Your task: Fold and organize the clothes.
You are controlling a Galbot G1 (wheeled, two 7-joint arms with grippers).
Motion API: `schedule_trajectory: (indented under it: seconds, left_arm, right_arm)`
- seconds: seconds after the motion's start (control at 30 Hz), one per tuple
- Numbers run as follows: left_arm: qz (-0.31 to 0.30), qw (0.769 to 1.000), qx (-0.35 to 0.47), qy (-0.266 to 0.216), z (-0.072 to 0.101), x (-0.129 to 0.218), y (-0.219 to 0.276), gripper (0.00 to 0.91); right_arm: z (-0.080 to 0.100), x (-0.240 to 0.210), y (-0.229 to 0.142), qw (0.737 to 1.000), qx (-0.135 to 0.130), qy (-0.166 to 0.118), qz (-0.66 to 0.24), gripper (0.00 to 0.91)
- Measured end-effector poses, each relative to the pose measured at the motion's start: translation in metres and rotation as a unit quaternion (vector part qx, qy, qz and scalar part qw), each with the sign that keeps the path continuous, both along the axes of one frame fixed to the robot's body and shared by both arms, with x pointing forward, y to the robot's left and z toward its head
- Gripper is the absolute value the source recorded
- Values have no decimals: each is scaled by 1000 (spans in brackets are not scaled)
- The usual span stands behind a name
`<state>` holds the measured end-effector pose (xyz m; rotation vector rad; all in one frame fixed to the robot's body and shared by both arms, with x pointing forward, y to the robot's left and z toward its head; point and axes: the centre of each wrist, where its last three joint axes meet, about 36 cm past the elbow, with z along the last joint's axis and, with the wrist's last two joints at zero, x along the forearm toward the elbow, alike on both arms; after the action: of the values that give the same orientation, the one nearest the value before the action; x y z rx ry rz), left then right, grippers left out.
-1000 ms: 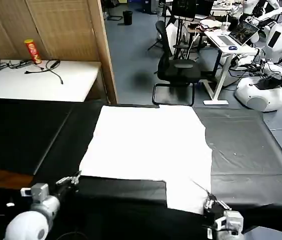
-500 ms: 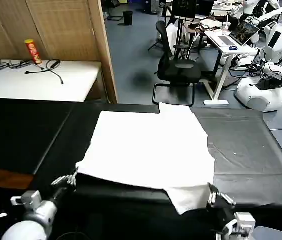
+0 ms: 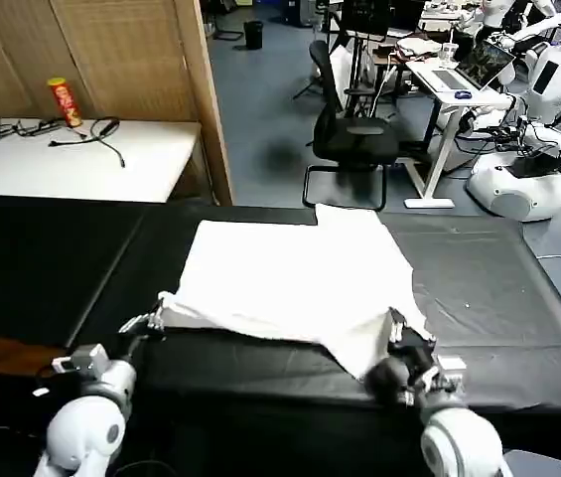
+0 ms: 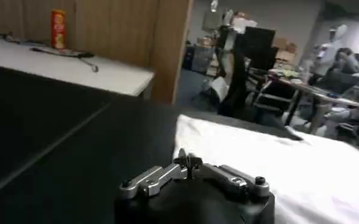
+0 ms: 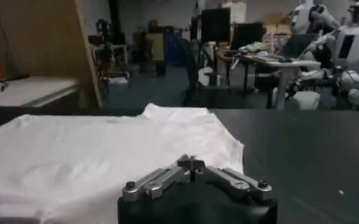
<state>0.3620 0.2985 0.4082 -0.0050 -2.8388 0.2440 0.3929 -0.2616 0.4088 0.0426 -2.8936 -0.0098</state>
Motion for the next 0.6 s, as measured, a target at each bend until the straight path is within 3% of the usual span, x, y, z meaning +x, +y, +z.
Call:
schedule_trajectory:
  seconds: [0.33,0.6]
  left_arm:
    - [5,1000,11,-1,-2,13,7,0]
    - [0,1000,18,-3,-6,34,7,0]
  right_arm:
    - [-13,26,-6,1000,1,12,-4,0]
    - [-21,52,-11,1000,-18,20,-7,0]
